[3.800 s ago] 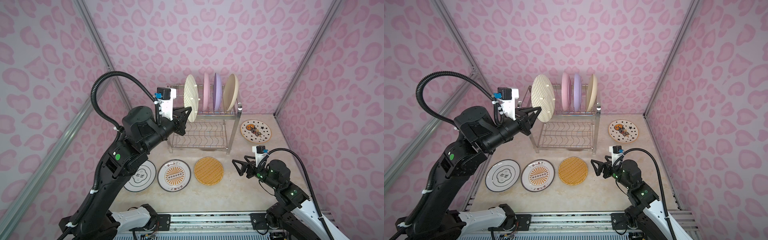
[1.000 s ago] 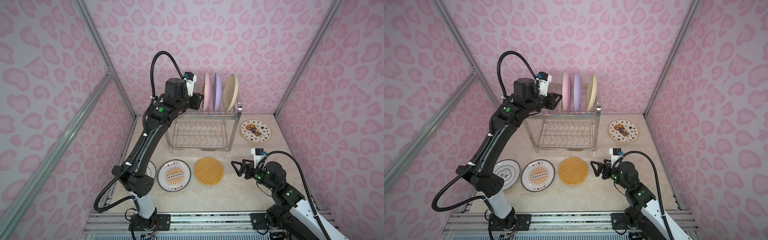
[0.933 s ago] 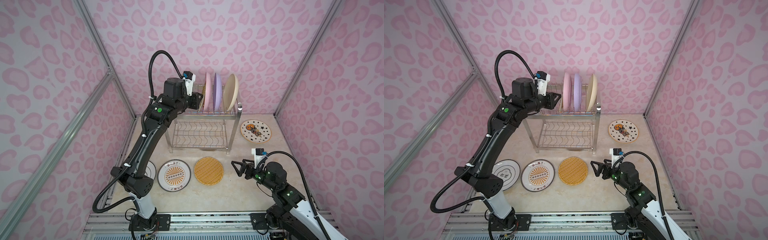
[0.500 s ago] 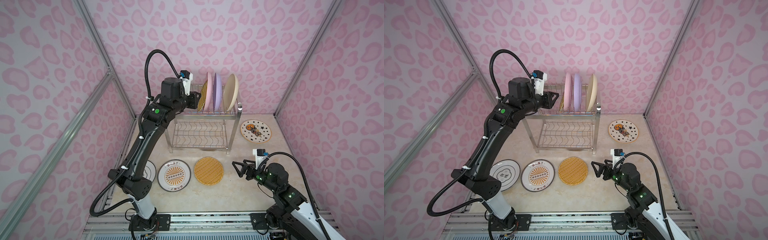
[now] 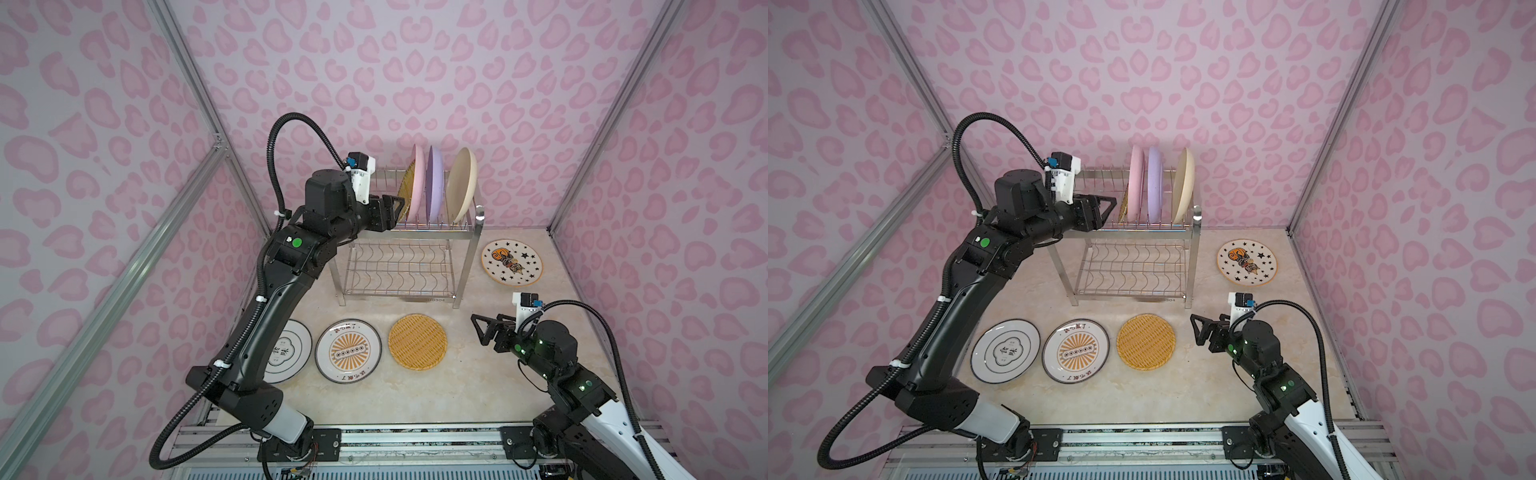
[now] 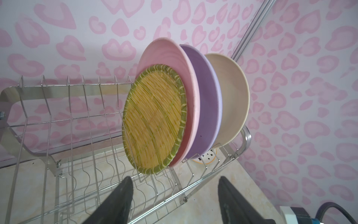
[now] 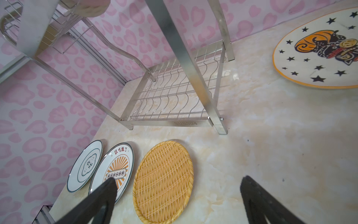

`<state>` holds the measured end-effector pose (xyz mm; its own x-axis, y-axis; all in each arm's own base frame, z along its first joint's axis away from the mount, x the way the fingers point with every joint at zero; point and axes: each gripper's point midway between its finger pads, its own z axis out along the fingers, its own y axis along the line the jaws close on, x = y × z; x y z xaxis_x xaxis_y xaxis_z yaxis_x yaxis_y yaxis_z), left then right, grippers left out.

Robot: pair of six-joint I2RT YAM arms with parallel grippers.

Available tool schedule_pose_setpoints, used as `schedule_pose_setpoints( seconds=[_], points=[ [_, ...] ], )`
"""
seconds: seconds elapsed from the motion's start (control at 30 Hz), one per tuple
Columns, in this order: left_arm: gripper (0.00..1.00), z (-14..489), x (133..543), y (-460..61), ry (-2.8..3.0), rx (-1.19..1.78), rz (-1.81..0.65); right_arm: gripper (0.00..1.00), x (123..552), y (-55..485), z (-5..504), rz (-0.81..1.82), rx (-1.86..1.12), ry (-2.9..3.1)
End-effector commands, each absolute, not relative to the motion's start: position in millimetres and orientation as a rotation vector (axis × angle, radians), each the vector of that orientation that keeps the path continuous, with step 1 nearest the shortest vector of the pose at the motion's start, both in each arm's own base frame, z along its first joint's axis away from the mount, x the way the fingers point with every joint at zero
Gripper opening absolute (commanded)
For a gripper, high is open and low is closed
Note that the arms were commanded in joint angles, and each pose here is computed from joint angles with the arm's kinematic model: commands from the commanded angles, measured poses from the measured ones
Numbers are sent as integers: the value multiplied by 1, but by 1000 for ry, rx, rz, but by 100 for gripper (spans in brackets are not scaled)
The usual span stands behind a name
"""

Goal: Load plates into a dish rack
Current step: Pick up the plate from the dish rack.

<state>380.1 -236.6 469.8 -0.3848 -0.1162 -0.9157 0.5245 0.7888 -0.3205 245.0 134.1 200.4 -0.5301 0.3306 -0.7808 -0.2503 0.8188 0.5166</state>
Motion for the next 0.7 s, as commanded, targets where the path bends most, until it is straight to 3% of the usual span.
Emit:
schedule_pose_setpoints(
  seconds=[0.0, 0.2, 0.67],
  points=[
    [69, 482, 376, -234, 1791, 321, -706, 100, 251, 134, 202, 730, 70, 1997],
    [57, 450, 386, -237, 1878, 392, -616, 100, 256, 140, 201, 779, 94, 1995],
    [55, 417, 409, -264, 1932, 498, -624, 100, 254, 137, 192, 790, 134, 2008]
  ],
)
